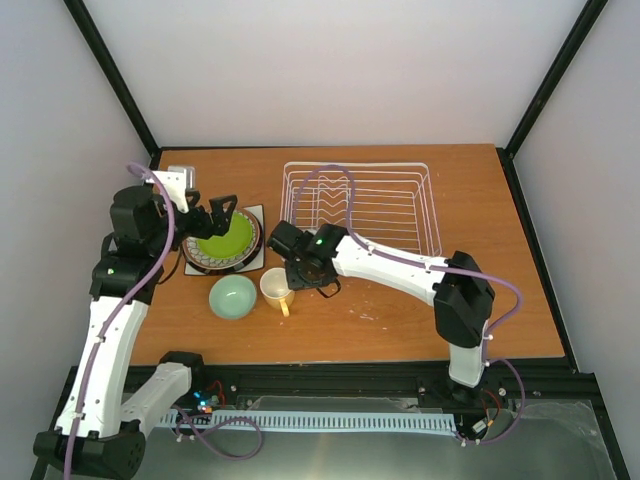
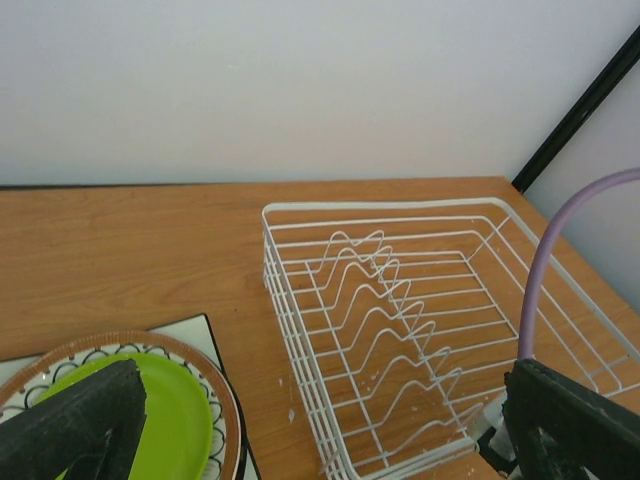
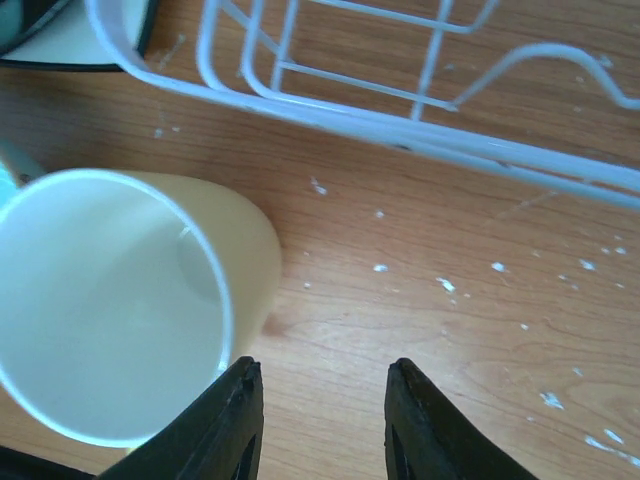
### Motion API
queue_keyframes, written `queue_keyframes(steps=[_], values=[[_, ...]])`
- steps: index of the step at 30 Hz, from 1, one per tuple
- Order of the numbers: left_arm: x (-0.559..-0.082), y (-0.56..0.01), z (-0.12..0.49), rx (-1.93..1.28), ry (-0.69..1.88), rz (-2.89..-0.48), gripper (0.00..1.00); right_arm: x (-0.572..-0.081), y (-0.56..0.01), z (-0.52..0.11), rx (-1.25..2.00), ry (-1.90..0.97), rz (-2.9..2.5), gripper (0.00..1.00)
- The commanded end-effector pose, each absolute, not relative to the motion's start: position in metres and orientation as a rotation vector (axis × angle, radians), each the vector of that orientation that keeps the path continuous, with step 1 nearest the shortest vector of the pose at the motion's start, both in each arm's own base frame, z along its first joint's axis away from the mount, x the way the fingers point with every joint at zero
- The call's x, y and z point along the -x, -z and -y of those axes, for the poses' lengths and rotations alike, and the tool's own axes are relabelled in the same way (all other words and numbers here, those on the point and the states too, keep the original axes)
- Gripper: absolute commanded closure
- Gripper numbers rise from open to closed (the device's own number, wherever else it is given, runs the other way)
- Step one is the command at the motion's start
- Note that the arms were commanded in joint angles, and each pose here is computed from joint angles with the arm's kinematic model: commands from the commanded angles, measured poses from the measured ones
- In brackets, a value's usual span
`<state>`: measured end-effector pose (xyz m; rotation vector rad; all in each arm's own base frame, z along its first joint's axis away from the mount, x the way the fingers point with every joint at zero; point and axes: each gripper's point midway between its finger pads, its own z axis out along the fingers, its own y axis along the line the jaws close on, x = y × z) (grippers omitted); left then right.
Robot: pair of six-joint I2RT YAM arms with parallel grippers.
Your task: Load the mixed dishes into the dish rack
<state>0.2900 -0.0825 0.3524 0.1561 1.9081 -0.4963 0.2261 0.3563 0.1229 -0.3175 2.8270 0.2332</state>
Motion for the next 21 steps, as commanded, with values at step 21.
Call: queue_keyframes(steps=[21], values=[[-0.291, -0.308, 0.079, -0.137, 0.482, -2.031, 0.02, -0.226, -0.088, -0.410, 0.472, -0.375, -2.895, 0.85]])
